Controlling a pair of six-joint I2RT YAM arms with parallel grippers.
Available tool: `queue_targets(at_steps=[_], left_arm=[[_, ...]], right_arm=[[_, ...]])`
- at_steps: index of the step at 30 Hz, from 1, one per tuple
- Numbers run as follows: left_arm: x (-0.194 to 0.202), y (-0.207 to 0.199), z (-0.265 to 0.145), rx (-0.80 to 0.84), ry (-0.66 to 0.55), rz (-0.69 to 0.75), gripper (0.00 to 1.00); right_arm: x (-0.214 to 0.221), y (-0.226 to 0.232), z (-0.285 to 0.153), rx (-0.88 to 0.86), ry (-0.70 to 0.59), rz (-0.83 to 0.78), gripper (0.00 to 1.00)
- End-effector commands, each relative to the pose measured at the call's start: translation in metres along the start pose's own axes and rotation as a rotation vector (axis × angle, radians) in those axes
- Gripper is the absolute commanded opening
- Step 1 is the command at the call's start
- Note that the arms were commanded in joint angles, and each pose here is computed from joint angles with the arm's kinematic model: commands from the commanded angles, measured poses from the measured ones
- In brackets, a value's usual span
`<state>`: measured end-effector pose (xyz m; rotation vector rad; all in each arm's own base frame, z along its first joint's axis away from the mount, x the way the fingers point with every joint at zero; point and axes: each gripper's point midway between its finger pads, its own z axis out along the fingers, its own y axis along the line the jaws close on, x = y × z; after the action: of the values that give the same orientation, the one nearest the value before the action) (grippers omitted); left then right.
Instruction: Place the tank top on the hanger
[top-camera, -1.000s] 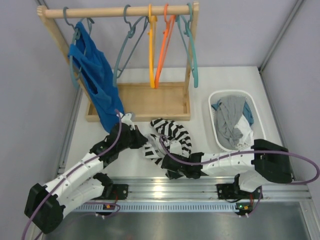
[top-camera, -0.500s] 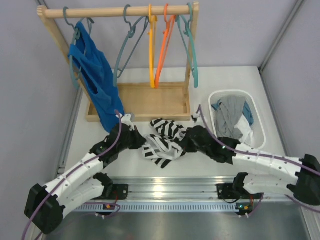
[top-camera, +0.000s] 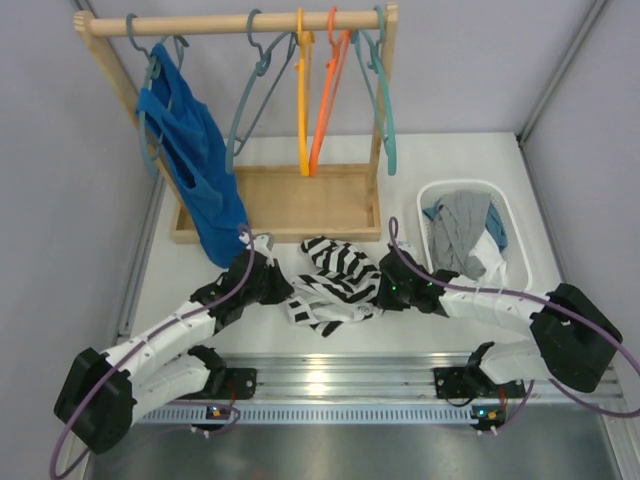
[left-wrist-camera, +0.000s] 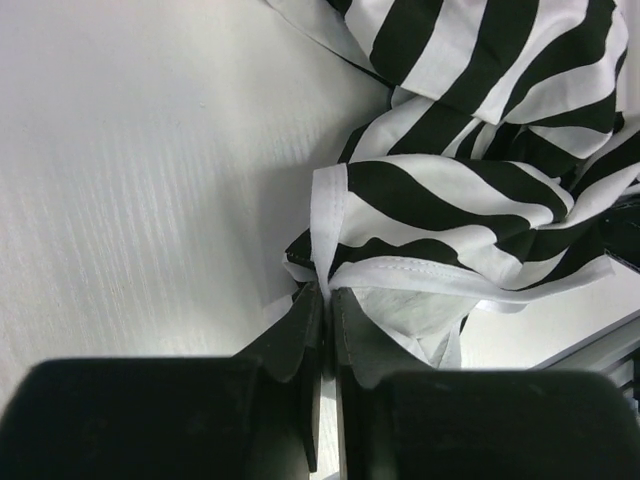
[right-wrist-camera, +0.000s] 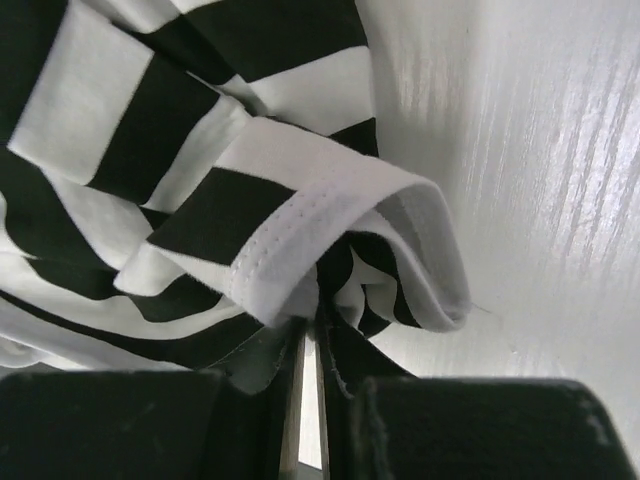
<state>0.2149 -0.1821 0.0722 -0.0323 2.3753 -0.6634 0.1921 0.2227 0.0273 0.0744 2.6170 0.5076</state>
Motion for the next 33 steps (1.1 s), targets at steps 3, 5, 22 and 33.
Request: queue_targets(at_steps=[3, 5, 22, 33], left_arm=[[-0.018, -0.016, -0.011, 0.08, -0.08, 0.023, 0.21], [-0.023, -0.019, -0.017, 0.086, -0.095, 0.034, 0.27], [-0.053, -0.044, -0.088, 0.134, -0.165, 0.022, 0.48], [-0.112, -0.157, -0.223, 0.654, -0.396, 0.189, 0.47]], right_arm=[[-0.034, 0.029, -0.024, -0.116, -0.113, -0.001, 0.18], [-0.039, 0.033, -0.033, -0.132, -0.131, -0.006, 0.25], [-0.051, 0.027, -0.095, -0.15, -0.219, 0.004, 0.66], [-0.049, 0.023, -0.104, -0.153, -0.227, -0.024, 0.68]])
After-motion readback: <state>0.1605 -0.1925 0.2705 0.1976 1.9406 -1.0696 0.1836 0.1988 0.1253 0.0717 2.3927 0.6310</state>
